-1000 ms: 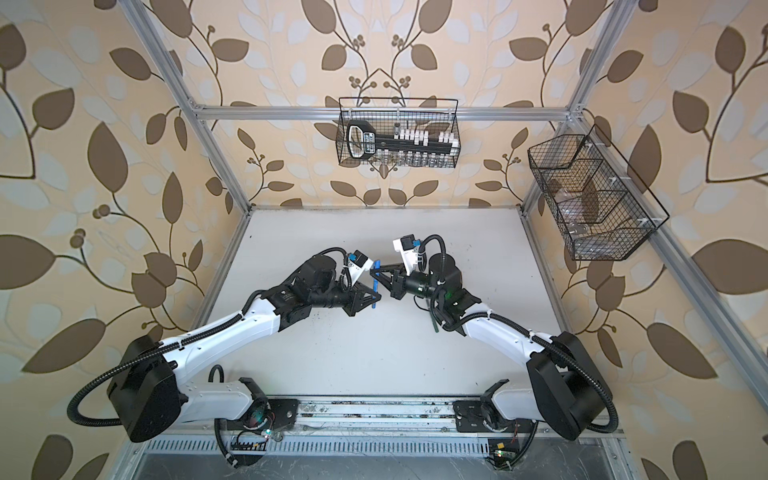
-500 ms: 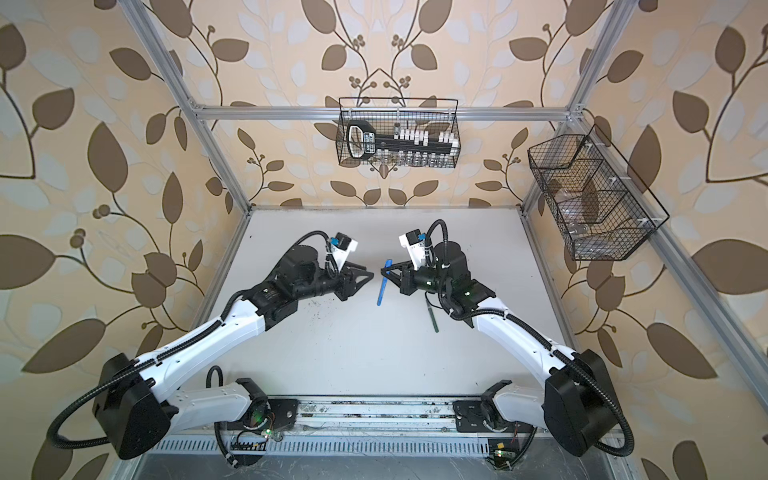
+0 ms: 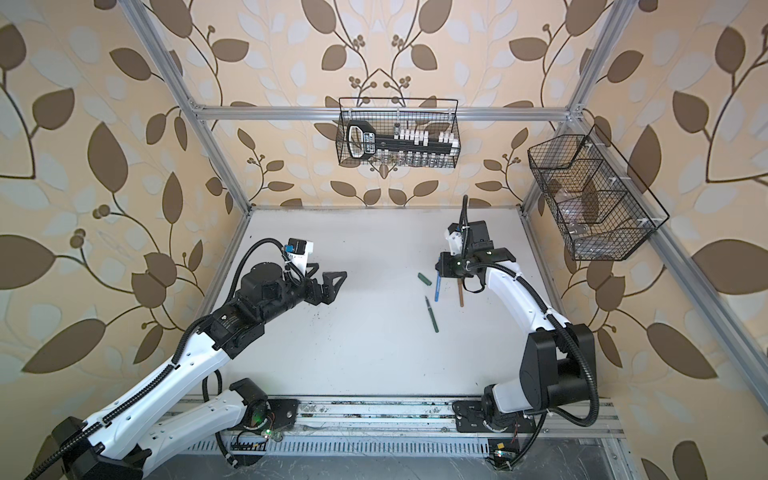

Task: Insert the pens into the pen caps
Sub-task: 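Lower the capped blue pen beside the orange pen and open the right gripper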

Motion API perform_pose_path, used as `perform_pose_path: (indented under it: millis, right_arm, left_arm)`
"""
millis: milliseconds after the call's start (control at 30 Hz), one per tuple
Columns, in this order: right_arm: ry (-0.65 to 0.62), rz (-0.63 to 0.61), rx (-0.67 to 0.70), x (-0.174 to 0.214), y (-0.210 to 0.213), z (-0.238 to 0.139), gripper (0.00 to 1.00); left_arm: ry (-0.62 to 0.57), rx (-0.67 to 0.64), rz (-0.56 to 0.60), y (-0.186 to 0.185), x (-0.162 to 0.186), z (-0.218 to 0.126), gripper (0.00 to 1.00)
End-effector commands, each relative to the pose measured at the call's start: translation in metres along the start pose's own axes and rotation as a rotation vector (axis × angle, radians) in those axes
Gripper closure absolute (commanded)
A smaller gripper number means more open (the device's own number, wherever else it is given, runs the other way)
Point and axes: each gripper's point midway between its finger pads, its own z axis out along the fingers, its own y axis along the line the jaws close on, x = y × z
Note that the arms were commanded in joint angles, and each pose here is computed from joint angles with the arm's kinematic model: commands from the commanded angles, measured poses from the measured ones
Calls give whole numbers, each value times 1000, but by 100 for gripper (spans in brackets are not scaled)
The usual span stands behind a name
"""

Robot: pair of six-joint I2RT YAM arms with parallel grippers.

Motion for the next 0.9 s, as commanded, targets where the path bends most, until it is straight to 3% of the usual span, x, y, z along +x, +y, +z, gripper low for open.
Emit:
perform_pose_path:
  millis: [0, 133, 300, 700, 867]
  right_arm:
    - [137, 33, 204, 20, -65, 9, 100]
    - [248, 26, 256, 30, -94, 34, 100]
    - [273, 7, 274, 18, -108, 50, 100]
    - [340, -24, 385, 7, -146, 70, 95]
    - [312, -25, 413, -5, -148, 71, 76]
  left_arm:
    - [78, -113, -41, 21, 21, -3, 1]
    - [135, -118, -52, 22, 32, 0, 1]
    - [182, -130, -58, 22, 35, 0, 1]
    - [148, -201, -74, 35, 33, -18, 1]
    - [135, -212, -44, 36, 27, -20, 1]
